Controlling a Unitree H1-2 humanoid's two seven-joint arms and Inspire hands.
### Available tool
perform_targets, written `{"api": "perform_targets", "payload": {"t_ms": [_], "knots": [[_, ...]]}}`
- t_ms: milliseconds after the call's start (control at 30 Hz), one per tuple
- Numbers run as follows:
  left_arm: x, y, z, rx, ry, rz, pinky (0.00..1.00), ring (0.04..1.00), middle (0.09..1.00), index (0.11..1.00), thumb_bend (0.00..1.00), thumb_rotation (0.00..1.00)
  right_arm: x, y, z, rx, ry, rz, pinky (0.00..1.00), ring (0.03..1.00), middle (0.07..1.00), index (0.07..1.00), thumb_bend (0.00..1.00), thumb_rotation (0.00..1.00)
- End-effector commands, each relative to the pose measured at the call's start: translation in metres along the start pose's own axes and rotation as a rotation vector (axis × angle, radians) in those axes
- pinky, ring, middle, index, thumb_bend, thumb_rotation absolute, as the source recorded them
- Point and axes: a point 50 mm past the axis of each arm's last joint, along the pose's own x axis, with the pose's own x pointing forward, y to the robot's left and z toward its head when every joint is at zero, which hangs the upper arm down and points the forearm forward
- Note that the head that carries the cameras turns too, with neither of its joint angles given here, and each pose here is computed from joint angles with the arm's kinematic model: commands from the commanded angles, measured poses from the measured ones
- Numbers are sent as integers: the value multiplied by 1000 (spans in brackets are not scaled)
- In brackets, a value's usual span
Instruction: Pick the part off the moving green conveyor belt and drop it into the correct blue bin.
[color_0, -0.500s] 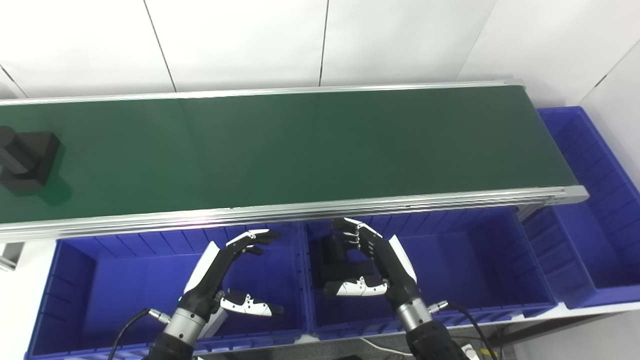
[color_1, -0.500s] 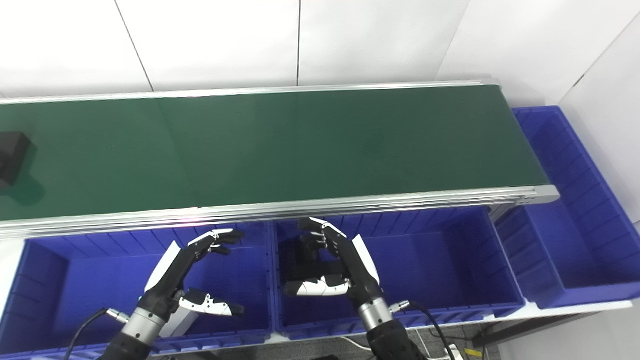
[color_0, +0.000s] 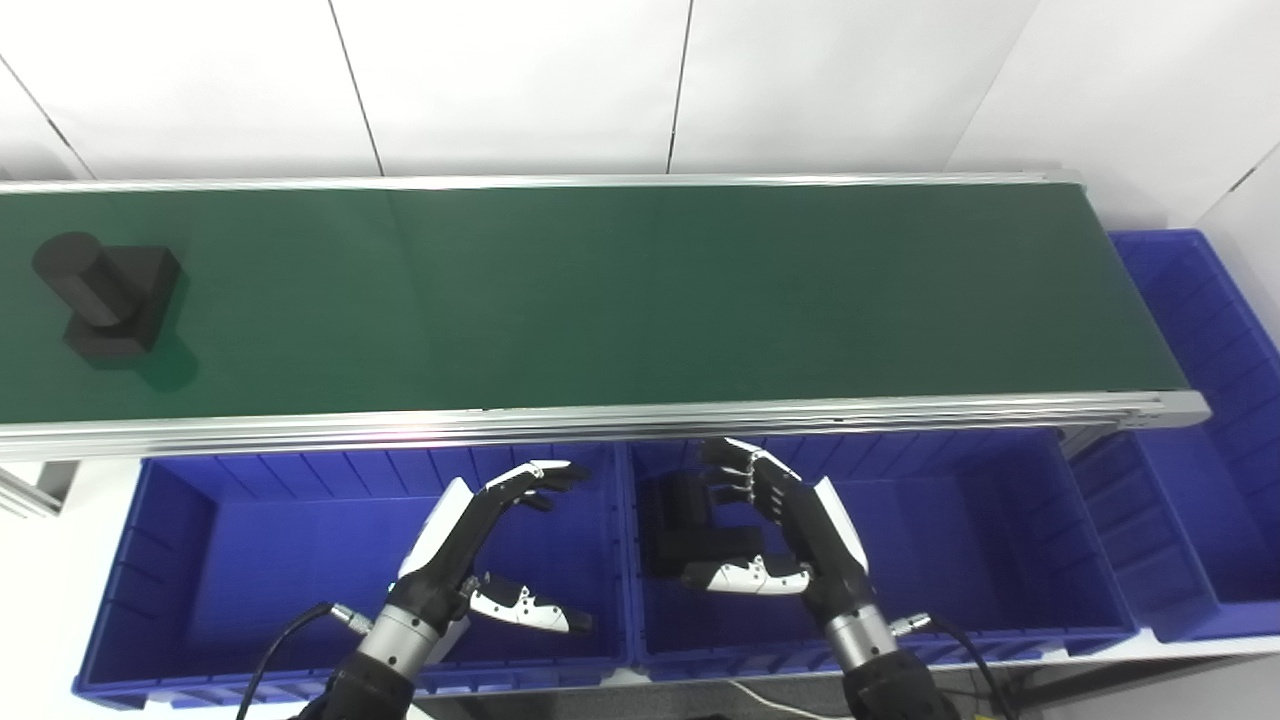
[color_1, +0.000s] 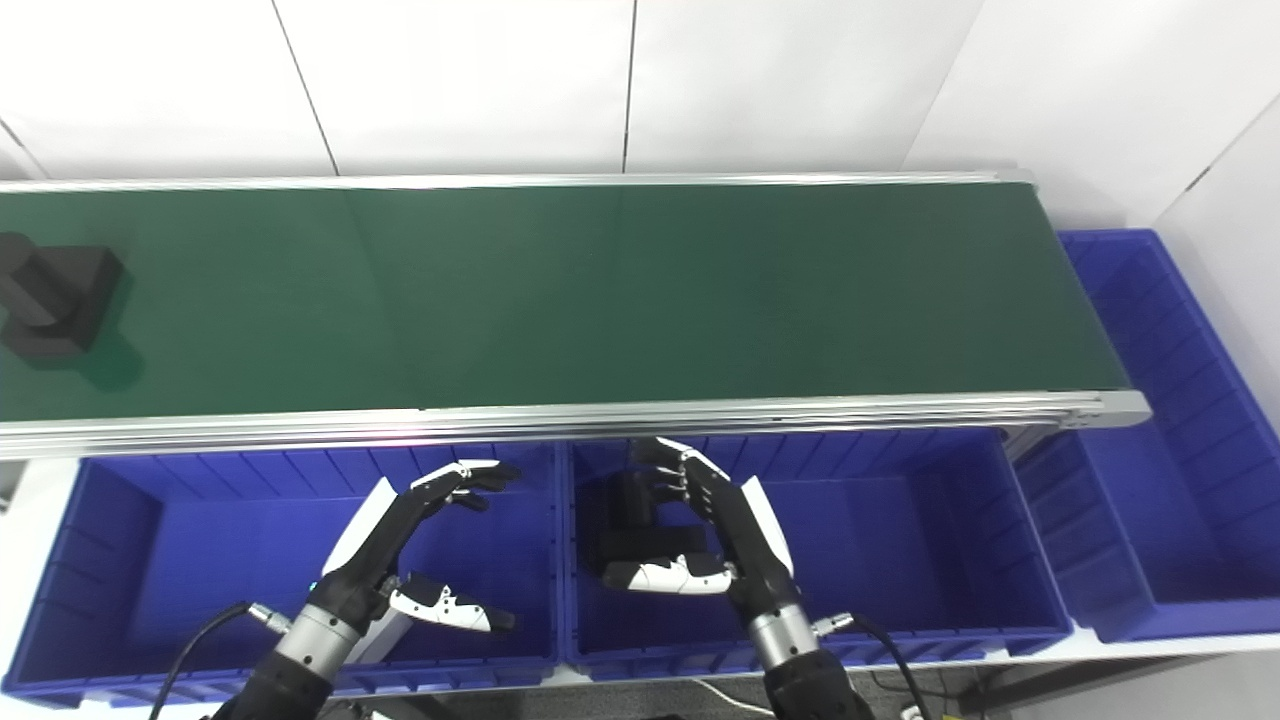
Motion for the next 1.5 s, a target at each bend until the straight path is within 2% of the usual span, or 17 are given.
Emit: {"api": "perform_targets", "payload": {"t_ms": [0,567,767,1000,1467], "knots": [[10,5,11,4,-78,30,677,765,797,751,976,104,2,-2,10,4,-77,0,699,750,794,790,1000,272],[11,4,9,7,-72,29,671,758,794,749,975,92,3,-3,5,4,-59,-2,687,741,787,783,1000,271],[14,-5,5,-6,-55,23,675,759,793,746,991,77,2,-8,-2,-8,-33,-2,686,741,789,785,1000,277],[18,-18,0,11,-33,12,649,742,789,743,1000,103,-1,-17,-15,8,15,-15,688,742,786,787,1000,274],[25,-26,-9,21,-7,18,595,709,770,727,1000,101,3,-23,-25,29,51,-18,659,731,778,772,1000,260]]}}
